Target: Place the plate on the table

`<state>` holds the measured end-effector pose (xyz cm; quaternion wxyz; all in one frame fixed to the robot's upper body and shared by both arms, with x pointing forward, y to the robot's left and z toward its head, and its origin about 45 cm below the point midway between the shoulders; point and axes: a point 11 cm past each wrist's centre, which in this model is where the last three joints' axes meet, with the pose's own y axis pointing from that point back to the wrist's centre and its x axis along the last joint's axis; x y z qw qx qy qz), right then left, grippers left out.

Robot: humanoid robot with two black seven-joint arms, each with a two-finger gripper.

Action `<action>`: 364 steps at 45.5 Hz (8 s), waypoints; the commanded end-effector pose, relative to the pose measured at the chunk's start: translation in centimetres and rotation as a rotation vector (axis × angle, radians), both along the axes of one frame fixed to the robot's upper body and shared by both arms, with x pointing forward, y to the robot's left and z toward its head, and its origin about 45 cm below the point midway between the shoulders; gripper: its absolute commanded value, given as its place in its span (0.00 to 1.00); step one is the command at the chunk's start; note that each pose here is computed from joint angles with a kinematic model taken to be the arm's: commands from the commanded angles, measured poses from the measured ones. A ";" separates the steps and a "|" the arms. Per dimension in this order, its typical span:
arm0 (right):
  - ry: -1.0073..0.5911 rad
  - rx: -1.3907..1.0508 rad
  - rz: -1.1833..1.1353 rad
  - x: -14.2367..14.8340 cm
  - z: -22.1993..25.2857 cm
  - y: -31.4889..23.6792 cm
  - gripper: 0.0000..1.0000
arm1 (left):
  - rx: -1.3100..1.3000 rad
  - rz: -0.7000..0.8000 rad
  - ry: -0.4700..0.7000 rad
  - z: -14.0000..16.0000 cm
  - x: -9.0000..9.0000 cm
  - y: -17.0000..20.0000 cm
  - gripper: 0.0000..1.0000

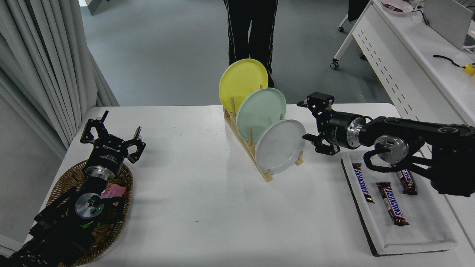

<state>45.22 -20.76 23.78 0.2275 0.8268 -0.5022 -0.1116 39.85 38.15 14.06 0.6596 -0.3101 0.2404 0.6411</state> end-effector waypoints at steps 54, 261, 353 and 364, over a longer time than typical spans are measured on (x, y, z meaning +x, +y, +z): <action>0.080 0.002 -0.147 2.0 -1.0 3.3 0.54 | 0.000 0.000 -0.001 0.0 0.0 0.0 1.00; 0.506 0.335 -0.069 -6.8 12.4 13.2 0.00 | 0.000 0.001 0.000 0.0 0.0 0.0 1.00; 1.141 0.349 -0.743 -9.8 -10.3 7.3 0.00 | 0.000 -0.001 0.000 0.0 0.0 0.0 1.00; 1.128 0.345 -0.748 -9.6 -10.5 7.3 0.00 | 0.000 -0.001 0.000 0.0 0.0 0.0 1.00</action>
